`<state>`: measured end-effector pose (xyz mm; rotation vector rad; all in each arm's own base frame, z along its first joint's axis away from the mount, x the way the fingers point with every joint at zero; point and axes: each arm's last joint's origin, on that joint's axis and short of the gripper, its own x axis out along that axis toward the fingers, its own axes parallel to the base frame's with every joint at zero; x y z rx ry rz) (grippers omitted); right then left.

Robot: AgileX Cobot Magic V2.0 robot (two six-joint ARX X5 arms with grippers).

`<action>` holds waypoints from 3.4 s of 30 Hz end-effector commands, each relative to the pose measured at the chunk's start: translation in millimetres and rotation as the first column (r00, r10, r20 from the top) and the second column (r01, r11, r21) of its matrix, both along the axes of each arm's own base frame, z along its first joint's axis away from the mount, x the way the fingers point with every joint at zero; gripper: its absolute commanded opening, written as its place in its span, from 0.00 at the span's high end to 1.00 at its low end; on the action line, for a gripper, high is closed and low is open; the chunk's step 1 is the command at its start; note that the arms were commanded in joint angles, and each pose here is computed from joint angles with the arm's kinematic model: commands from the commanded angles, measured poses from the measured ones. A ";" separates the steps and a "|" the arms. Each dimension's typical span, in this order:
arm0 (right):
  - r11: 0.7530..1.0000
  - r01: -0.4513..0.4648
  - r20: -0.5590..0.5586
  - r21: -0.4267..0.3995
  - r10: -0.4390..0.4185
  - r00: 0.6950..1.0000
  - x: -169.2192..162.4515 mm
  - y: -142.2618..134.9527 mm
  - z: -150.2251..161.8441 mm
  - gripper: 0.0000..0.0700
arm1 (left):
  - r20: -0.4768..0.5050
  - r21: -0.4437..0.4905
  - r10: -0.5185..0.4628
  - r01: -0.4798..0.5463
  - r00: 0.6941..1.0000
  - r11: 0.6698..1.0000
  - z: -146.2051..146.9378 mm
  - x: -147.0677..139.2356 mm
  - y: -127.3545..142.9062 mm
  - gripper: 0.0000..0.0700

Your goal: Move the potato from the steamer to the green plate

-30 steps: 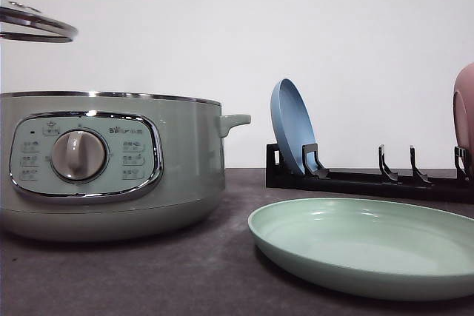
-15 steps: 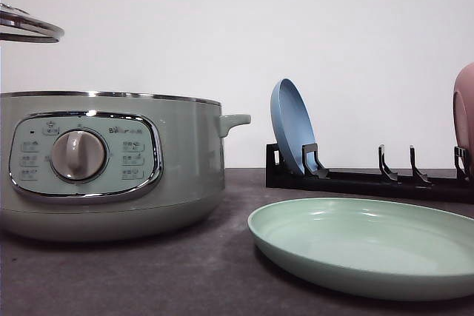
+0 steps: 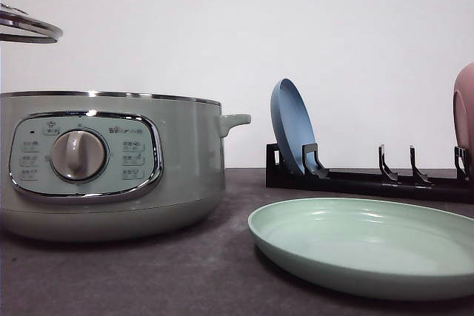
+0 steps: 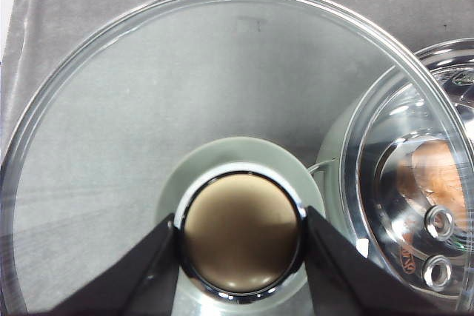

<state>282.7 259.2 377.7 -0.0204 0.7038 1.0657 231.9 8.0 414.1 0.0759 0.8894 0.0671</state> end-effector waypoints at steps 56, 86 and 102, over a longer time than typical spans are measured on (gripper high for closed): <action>0.930 0.046 0.000 -0.365 -0.050 0.999 36.7 113.1 -160.5 0.47 | 0.068 -0.004 0.011 -0.010 0.998 1.000 12.0 -3.2 0.3 1.00; 0.975 0.149 0.186 -0.166 -0.117 0.976 -4.6 24.5 9.1 0.65 | 0.071 -0.005 0.008 -0.008 0.997 1.000 12.1 -3.0 0.0 1.00; 0.941 0.298 0.185 -0.162 -0.268 0.945 -69.4 -99.4 41.8 0.65 | 0.077 -0.046 -0.053 0.057 0.996 0.997 12.5 -2.6 -7.5 1.00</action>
